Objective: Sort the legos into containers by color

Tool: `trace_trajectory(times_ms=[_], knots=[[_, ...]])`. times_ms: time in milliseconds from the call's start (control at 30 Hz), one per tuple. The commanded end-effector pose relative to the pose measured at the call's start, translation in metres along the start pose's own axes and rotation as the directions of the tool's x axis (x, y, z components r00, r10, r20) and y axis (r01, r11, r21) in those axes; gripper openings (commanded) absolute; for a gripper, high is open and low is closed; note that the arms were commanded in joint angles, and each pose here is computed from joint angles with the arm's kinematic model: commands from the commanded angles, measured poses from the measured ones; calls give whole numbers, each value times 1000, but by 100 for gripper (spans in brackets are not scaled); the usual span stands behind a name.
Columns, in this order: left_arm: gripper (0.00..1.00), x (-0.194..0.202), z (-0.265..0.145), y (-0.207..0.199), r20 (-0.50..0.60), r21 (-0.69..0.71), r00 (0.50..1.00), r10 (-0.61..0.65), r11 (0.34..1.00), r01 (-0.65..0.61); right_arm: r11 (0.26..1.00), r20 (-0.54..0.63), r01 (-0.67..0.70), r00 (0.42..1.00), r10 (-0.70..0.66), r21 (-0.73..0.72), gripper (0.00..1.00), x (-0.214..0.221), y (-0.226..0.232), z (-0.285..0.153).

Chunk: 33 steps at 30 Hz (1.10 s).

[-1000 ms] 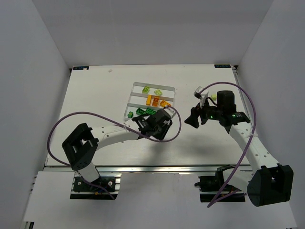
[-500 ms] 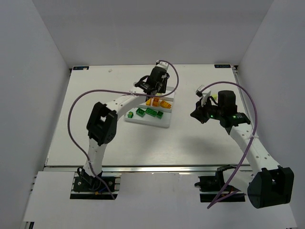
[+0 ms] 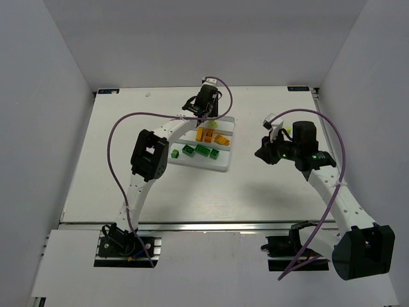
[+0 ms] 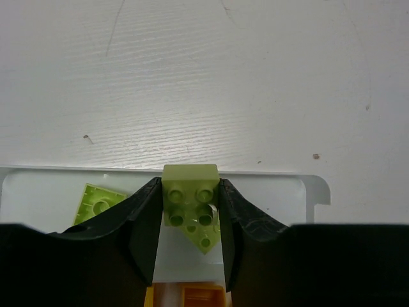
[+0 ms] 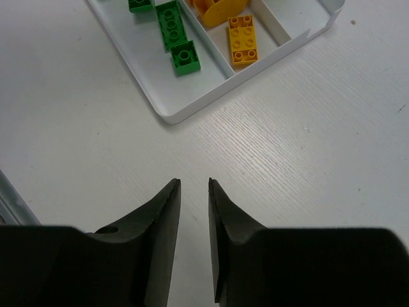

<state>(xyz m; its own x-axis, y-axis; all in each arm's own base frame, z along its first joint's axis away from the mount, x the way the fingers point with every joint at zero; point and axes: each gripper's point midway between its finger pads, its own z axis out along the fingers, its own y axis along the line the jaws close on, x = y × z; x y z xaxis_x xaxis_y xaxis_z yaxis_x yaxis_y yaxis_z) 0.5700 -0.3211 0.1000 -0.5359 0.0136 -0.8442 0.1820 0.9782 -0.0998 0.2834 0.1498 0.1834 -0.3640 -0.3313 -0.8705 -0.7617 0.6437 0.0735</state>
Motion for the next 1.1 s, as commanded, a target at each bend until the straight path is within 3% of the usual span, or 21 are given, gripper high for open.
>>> trace_trajectory(times_ms=[0, 67, 300, 400, 433, 500, 567, 600, 633, 667, 733, 767, 833, 867, 900, 933, 1000, 1067], knots=[[49, -32, -7, 6, 52, 26, 997, -62, 998, 61, 1000, 11, 19, 1000, -19, 12, 32, -2, -3, 2], [53, -27, -8, 5, 32, 34, 998, -61, 998, 60, 1000, 3, 14, 1000, -14, 16, 37, 0, -4, 3], [61, -29, -20, 21, 16, 44, 997, -75, 996, 74, 999, -17, 4, 1000, -3, 40, 40, 6, -12, 6], [62, -38, -36, 22, 20, 50, 997, -76, 996, 75, 997, -22, -2, 1000, 4, 79, 44, 8, -20, 8], [61, -58, -51, 23, 56, 69, 994, -95, 993, 91, 994, -15, -9, 1000, 11, 108, 45, 7, -26, 7], [47, -55, -68, 22, 51, 97, 993, -104, 990, 99, 973, -20, -42, 999, 48, 227, 46, 11, -47, 6], [23, -91, -113, 12, 133, 192, 981, -139, 975, 112, 943, 1, -103, 994, 109, 317, 46, 12, -64, 5], [6, -74, -121, 13, 99, 205, 985, -140, 972, 117, 913, 1, -119, 992, 128, 389, 45, 14, -78, 2], [3, -80, -137, 9, 116, 246, 980, -162, 961, 130, 896, 9, -154, 986, 165, 417, 45, 14, -83, 2], [2, -100, -177, -1, 152, 338, 972, -180, 934, 120, 874, 8, -170, 982, 187, 455, 50, 14, -93, 3], [12, -75, -200, -1, 122, 388, 974, -193, 912, 132, 801, 24, -211, 971, 239, 560, 53, 16, -115, -3], [25, -86, -236, -6, 153, 454, 967, -203, 884, 114, 779, 9, -219, 964, 264, 588, 72, 19, -124, 0], [57, -56, -253, 0, 102, 465, 977, -190, 877, 122, 728, -38, -205, 953, 302, 654, 75, 31, -146, 2], [60, -49, -263, 3, 96, 468, 978, -186, 876, 121, 712, -36, -188, 957, 287, 677, 88, 21, -157, 0], [63, -52, -289, 5, 128, 494, 974, -184, 864, 98, 701, -54, -171, 957, 287, 693, 89, 22, -165, -1], [65, -24, -288, 11, 89, 486, 981, -170, 867, 106, 691, -84, -160, 949, 305, 705, 89, 31, -176, 3], [67, -18, -312, 20, 141, 492, 979, -146, 869, 59, 690, -100, -133, 953, 287, 712, 89, 20, -193, 3], [69, 7, -315, 32, 143, 464, 985, -95, 886, 18, 729, -151, -94, 953, 264, 678, 89, 14, -208, 15]])
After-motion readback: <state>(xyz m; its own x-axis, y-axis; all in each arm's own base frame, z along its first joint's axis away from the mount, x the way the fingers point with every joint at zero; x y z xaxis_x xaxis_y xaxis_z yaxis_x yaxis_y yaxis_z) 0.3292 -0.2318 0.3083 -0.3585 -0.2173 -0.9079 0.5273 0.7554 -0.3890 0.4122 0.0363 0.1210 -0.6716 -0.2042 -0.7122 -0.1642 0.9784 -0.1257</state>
